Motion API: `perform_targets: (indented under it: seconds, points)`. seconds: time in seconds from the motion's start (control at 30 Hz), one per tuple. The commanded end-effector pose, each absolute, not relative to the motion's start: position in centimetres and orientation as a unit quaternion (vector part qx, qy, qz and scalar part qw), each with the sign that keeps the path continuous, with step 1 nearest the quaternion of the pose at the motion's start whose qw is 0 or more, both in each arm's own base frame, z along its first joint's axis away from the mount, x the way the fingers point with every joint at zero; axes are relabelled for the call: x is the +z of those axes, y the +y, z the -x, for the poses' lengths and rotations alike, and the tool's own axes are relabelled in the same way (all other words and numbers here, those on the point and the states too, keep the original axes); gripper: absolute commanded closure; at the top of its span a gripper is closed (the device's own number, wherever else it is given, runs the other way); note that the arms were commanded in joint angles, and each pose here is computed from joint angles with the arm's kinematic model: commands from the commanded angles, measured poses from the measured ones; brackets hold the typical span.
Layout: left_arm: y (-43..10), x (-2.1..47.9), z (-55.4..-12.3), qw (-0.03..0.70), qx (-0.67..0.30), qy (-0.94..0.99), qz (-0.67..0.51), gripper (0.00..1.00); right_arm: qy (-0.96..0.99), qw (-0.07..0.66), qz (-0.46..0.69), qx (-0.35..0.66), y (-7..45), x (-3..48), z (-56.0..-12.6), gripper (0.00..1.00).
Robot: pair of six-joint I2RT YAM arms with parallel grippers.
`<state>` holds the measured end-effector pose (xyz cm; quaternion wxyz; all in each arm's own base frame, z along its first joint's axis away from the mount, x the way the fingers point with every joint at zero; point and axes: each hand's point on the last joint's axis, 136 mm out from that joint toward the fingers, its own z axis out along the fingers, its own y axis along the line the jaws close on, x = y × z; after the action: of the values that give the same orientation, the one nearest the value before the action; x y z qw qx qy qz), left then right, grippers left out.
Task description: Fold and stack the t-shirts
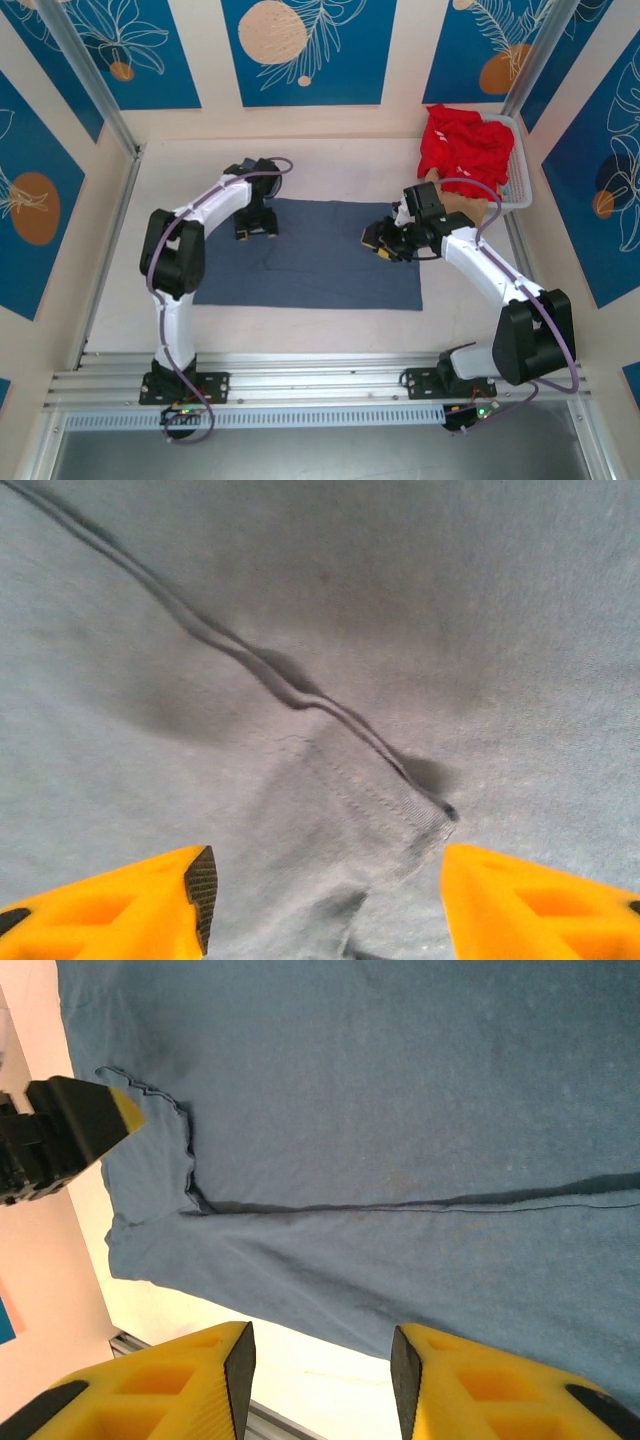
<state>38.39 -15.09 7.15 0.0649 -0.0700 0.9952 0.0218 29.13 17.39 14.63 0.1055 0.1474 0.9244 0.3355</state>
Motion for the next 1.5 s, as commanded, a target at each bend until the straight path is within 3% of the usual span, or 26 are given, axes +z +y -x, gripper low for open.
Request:
perform_targets:
  seconds: [0.0, 0.1, 0.3, 0.5, 0.67, 0.87, 1.17, 1.47]
  points:
    - [-13.6, 11.8, -38.1, 0.115, 0.036, 0.989, 0.081, 0.44, 0.926, 0.085, -0.154, 0.333, 17.2, 13.9, -28.5, 0.58]
    - [-13.1, 11.5, -36.5, 0.092, 0.012, 0.989, 0.113, 0.50, 0.928, 0.084, -0.160, 0.326, 17.0, 13.5, -28.4, 0.58]
    - [-6.8, 8.5, -32.2, 0.043, -0.064, 0.959, 0.273, 0.59, 0.934, 0.089, -0.173, 0.299, 15.7, 12.1, -27.8, 0.60]
    - [-4.3, 5.7, -32.9, 0.019, -0.094, 0.935, 0.341, 0.65, 0.946, 0.012, -0.246, 0.209, 12.9, 7.4, -25.7, 0.68]
    - [-3.2, 3.1, -33.3, 0.003, -0.065, 0.909, 0.411, 0.66, 0.953, -0.013, -0.246, 0.173, 13.1, 5.1, -26.3, 0.68]
    - [0.0, 1.7, -29.2, -0.023, 0.012, 0.885, 0.465, 0.67, 0.958, -0.079, -0.255, 0.102, 13.0, 2.6, -25.6, 0.68]
    - [3.6, 1.8, -25.2, -0.038, 0.037, 0.872, 0.487, 0.67, 0.960, -0.165, -0.219, 0.060, 16.6, 0.6, -22.0, 0.69]
    - [5.2, 2.8, -24.4, -0.030, 0.038, 0.869, 0.493, 0.66, 0.964, -0.165, -0.198, 0.061, 18.4, 2.0, -22.3, 0.68]
